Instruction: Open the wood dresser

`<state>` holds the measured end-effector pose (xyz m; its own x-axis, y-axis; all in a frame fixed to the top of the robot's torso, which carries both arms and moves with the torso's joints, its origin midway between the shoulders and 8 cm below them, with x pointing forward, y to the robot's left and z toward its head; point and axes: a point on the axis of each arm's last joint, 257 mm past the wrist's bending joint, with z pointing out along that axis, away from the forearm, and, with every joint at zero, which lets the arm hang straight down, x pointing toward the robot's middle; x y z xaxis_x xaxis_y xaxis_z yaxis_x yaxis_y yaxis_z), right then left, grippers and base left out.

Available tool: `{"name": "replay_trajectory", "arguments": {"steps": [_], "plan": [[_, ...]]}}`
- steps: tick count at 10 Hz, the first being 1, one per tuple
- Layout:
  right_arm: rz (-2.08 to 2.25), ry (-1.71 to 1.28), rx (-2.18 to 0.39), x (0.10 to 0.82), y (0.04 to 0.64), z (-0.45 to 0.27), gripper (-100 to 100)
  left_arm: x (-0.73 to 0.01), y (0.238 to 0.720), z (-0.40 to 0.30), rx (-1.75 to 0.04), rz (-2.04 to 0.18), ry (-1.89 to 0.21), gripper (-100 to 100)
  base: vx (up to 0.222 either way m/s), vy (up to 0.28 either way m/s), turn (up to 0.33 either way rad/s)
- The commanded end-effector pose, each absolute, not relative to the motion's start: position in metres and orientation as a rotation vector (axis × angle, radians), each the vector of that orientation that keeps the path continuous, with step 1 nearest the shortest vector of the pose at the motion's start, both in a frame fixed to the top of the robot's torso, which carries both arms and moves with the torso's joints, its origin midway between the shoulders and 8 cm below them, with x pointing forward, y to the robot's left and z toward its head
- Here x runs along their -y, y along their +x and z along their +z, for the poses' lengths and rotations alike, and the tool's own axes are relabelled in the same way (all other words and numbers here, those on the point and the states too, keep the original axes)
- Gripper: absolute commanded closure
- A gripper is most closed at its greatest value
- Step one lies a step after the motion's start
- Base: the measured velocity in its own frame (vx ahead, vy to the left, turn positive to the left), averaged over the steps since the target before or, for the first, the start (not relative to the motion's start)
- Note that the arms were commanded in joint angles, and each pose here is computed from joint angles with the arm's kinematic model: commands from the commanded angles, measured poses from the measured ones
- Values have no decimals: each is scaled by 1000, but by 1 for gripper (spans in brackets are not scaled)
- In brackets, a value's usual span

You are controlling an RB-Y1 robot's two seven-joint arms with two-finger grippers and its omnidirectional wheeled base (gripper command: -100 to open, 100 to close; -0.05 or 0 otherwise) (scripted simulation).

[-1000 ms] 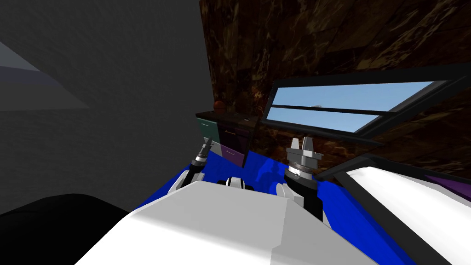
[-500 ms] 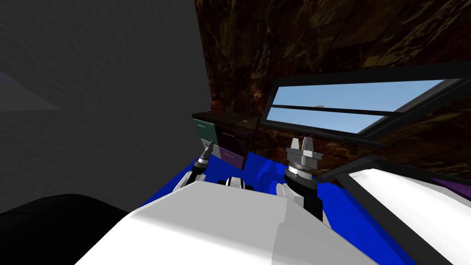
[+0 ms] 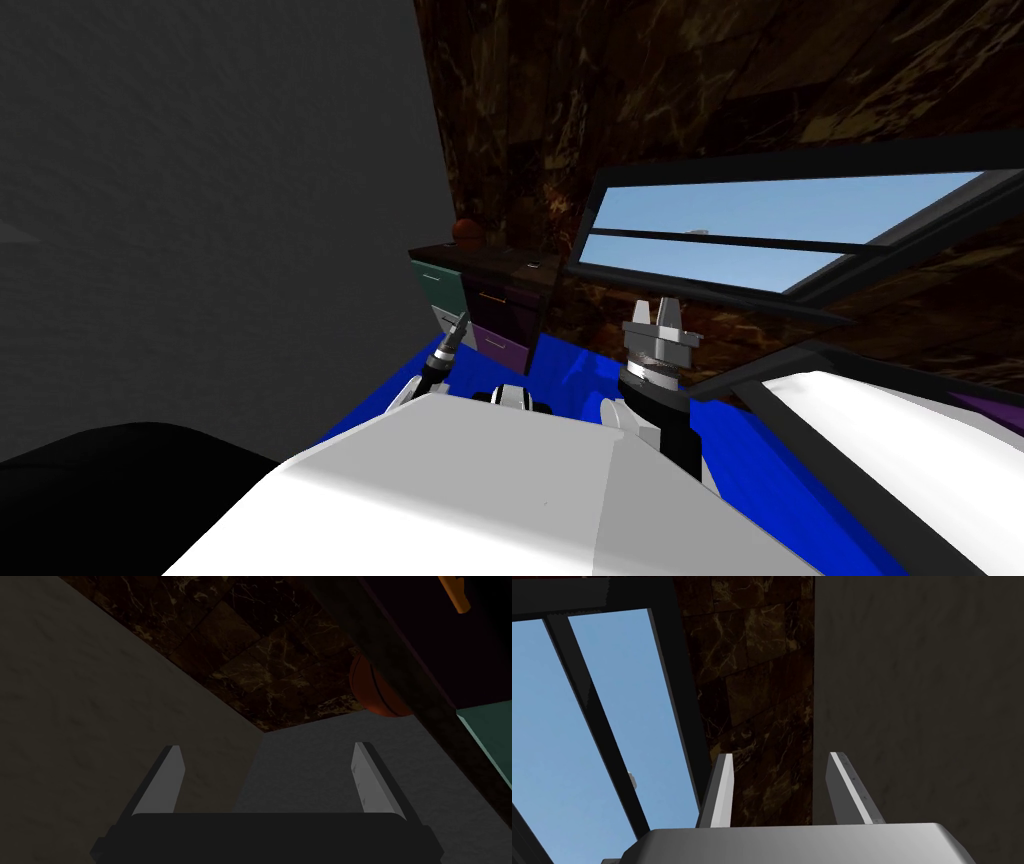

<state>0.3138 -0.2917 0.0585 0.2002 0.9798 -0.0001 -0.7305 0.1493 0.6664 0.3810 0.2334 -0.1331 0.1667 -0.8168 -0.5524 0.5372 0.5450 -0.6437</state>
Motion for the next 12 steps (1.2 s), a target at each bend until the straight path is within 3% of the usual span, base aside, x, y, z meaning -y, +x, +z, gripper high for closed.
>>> {"name": "replay_trajectory", "arguments": {"steps": [1,12], "plan": [[1304,610,-498,292,314,58,0,-228,381,-151,-1019,-988,-321,-100,130,1,-32],[1304,610,-498,292,314,59,0,-201,370,-213,-1046,-1004,-315,-100,106,8,-34]]}}
